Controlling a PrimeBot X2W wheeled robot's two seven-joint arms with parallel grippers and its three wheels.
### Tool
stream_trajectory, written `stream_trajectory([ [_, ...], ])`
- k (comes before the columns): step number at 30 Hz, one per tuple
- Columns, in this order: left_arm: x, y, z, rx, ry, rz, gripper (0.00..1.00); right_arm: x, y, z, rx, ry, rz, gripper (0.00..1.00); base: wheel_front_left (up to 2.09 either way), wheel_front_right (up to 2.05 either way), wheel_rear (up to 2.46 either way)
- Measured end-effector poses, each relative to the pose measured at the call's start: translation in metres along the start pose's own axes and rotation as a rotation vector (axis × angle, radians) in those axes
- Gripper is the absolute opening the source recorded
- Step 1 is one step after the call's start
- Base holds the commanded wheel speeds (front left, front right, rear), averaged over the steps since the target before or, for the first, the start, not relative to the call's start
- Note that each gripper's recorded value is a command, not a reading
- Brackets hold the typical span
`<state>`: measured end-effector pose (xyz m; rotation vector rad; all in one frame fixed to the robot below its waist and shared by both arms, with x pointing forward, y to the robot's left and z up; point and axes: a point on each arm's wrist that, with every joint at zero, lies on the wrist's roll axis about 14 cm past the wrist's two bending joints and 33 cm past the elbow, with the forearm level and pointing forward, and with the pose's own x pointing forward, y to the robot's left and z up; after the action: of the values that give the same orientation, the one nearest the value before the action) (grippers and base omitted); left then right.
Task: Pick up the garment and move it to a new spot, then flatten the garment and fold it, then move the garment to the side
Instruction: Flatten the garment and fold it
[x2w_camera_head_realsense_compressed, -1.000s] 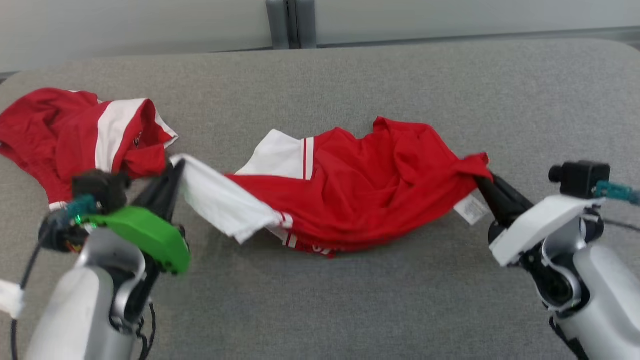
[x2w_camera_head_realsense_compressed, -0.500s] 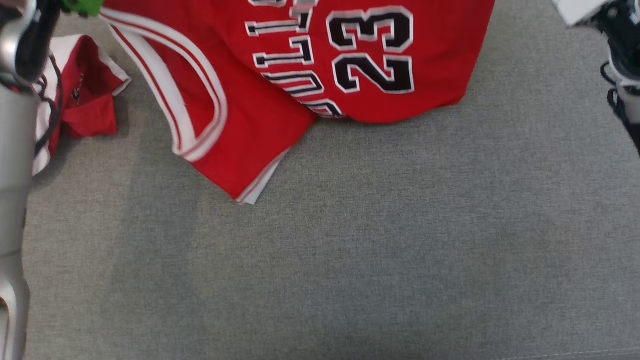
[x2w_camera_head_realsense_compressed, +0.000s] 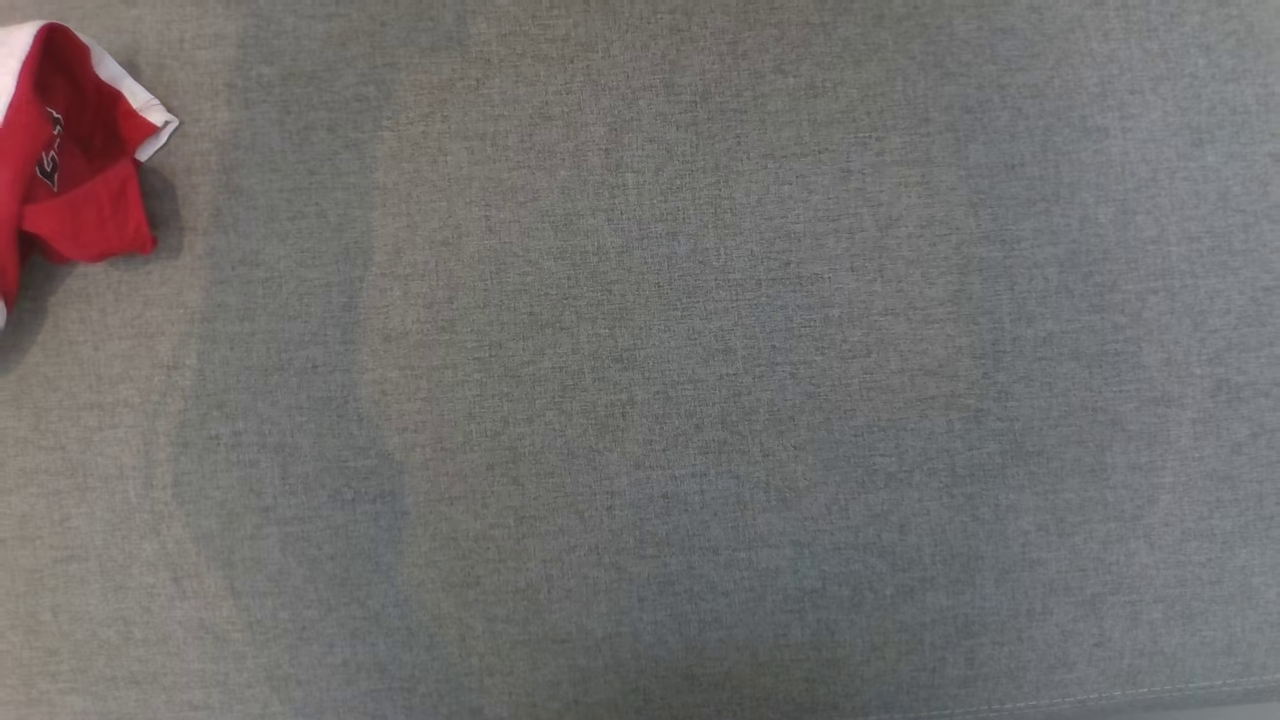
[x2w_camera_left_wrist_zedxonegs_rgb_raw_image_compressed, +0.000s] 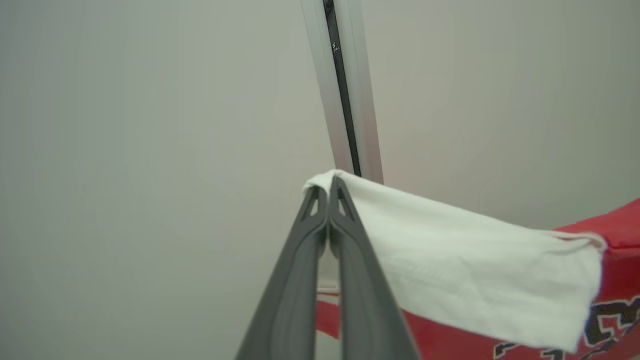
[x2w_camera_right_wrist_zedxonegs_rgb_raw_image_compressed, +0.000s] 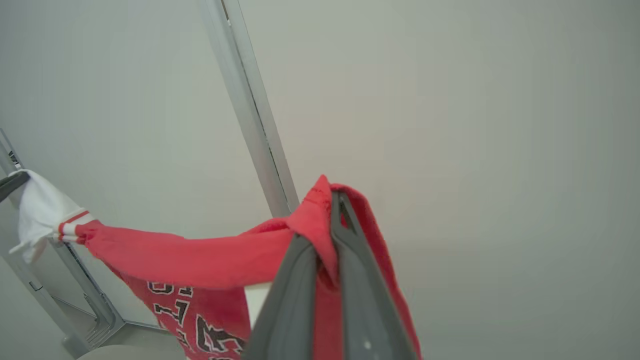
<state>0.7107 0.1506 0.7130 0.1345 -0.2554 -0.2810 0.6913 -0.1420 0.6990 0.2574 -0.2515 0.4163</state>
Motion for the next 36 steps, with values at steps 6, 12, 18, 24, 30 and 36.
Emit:
stream_trajectory([
  [6, -0.008, -0.001, -0.003, -0.006, 0.070, 0.001, 0.00, -0.005, 0.007, -0.002, -0.024, 0.053, 0.004, 0.00, 0.00, 0.00, 0.00],
  [12, -0.050, -0.013, -0.067, -0.033, 0.325, -0.023, 0.00, -0.043, 0.009, -0.053, -0.014, 0.237, -0.005, 0.00, 0.00, 0.00, 0.00],
  [18, -0.126, -0.035, -0.125, -0.142, 0.630, -0.078, 0.00, -0.117, 0.015, -0.118, -0.016, 0.517, -0.012, 0.00, 0.00, 0.00, 0.00],
  [24, -0.220, -0.057, -0.153, -0.243, 0.871, -0.160, 0.00, -0.195, 0.038, -0.152, 0.045, 0.723, 0.007, 0.00, 0.00, 0.00, 0.00],
  [30, -0.315, -0.083, -0.162, -0.304, 1.059, -0.260, 0.00, -0.272, 0.055, -0.165, 0.081, 0.879, 0.020, 0.00, 0.00, 0.00, 0.00],
  [36, -0.400, -0.117, -0.152, -0.367, 1.210, -0.360, 0.00, -0.334, 0.057, -0.164, 0.075, 0.967, 0.008, 0.00, 0.00, 0.00, 0.00],
])
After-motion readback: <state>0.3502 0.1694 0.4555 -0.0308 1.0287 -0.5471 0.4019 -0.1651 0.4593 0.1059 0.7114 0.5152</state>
